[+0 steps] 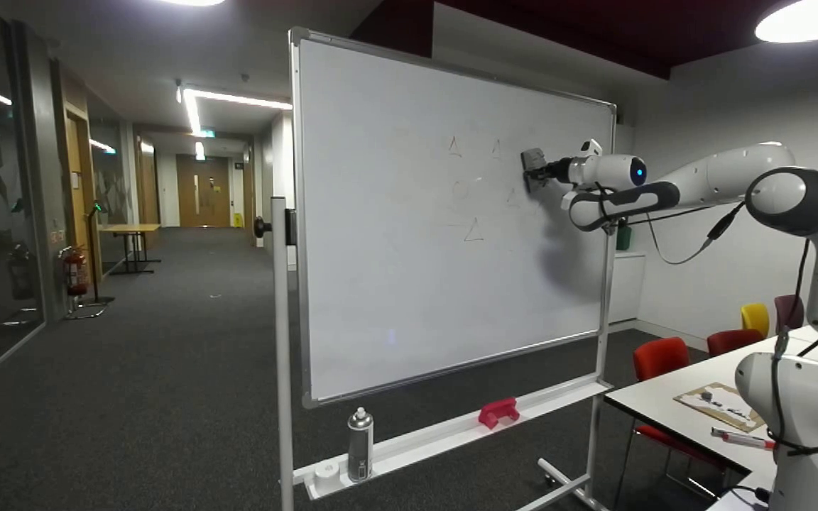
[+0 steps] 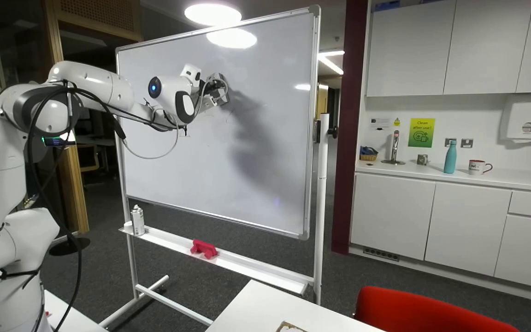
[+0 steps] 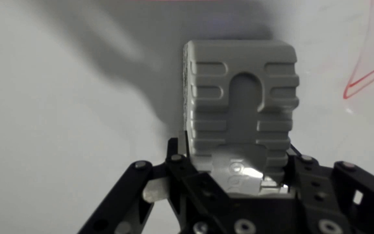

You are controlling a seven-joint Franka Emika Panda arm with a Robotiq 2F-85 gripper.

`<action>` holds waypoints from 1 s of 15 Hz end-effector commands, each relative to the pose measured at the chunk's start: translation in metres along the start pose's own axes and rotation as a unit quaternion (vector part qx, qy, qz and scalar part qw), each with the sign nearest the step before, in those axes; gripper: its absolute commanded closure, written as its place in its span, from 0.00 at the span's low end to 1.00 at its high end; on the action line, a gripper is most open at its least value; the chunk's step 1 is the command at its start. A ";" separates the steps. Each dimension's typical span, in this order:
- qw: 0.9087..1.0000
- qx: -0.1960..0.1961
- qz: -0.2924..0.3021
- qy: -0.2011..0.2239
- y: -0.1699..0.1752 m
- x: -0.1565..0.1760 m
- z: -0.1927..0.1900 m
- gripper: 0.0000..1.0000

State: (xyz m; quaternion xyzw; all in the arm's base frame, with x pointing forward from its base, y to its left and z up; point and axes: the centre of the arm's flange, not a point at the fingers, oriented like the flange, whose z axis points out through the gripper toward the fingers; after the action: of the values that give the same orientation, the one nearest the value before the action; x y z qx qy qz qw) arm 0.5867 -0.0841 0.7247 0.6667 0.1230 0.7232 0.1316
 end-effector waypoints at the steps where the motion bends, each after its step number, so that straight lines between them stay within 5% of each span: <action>1: 0.999 0.046 -0.008 0.008 -0.056 -0.005 -0.009 0.65; 9: 0.992 0.114 -0.016 0.043 -0.138 0.019 -0.029 0.65; 15: 0.993 0.103 -0.021 0.058 -0.125 0.037 -0.015 0.65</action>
State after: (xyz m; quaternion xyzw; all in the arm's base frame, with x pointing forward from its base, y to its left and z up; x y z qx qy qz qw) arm 0.5778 0.0470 0.7252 0.6466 0.2124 0.7301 0.0608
